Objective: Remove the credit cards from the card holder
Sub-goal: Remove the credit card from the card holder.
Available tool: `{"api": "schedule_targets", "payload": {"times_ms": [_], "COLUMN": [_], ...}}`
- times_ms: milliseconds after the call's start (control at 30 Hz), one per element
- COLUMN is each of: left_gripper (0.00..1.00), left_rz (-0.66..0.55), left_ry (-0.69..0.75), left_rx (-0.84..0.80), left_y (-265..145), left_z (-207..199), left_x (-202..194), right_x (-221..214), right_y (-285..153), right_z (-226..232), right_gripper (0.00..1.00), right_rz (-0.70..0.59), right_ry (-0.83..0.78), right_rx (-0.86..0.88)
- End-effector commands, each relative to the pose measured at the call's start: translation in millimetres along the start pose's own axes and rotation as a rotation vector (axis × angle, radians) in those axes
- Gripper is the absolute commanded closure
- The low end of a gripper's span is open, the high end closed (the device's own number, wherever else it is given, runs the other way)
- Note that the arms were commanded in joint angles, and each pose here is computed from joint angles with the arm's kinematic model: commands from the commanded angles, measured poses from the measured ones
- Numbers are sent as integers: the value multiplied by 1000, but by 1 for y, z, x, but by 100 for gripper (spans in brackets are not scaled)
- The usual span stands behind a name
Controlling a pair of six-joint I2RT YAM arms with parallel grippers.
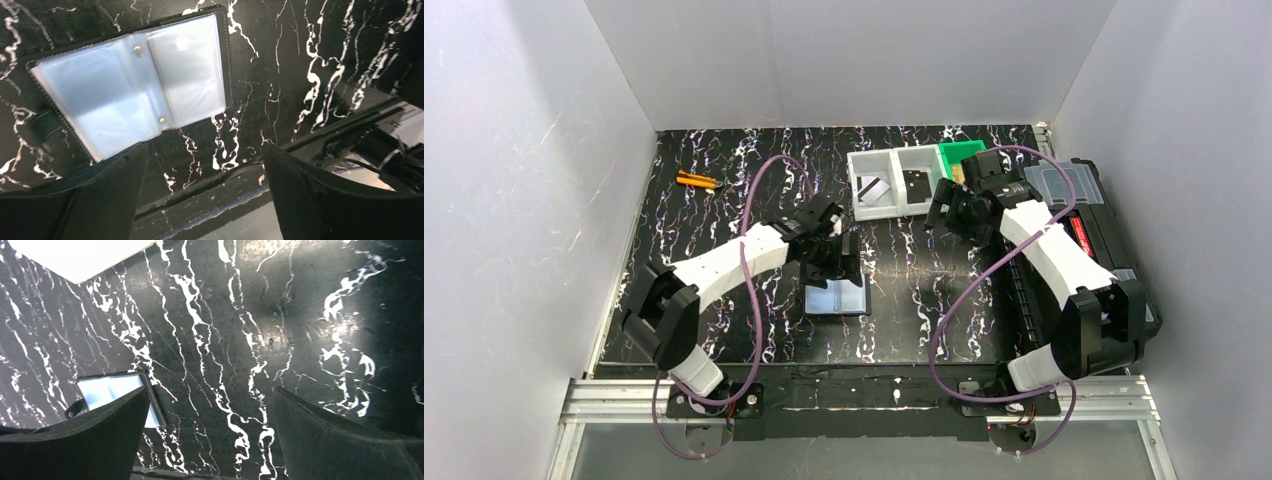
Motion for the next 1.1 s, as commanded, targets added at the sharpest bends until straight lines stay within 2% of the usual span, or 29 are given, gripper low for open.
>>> {"api": "schedule_targets", "payload": {"times_ms": [0,333,467,867,967,1067], "left_gripper": [18,41,44,43,47,55], "left_rz": [-23,-11,4,45,53,72], "left_ry": [98,201,214,229,226,223], "left_rx": [111,235,262,312,347,387], "left_y": [13,47,56,79,84,89], "left_z": [-8,-13,-10,2,10,18], "left_x": [-3,-6,-10,-21,-24,-27], "right_x": [-8,-39,-45,-55,-58,-60], "right_y": [-1,11,14,21,23,23], "right_z": [15,9,8,16,17,20], "right_gripper": [2,2,2,2,2,2], "right_rz": [-13,73,95,142,154,161], "right_ry": [32,49,47,26,25,20], "right_rx": [120,138,145,165,166,172]}}
Point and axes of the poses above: each gripper's point midway between its finger pads, its own y axis out along the fingers, its own z axis along the line the jaws close on, x = y × z, the point moved 6 cm from there along -y, back along the fingers, and after that the axes turned 11 degrees about -y, right-handed, at the moved point
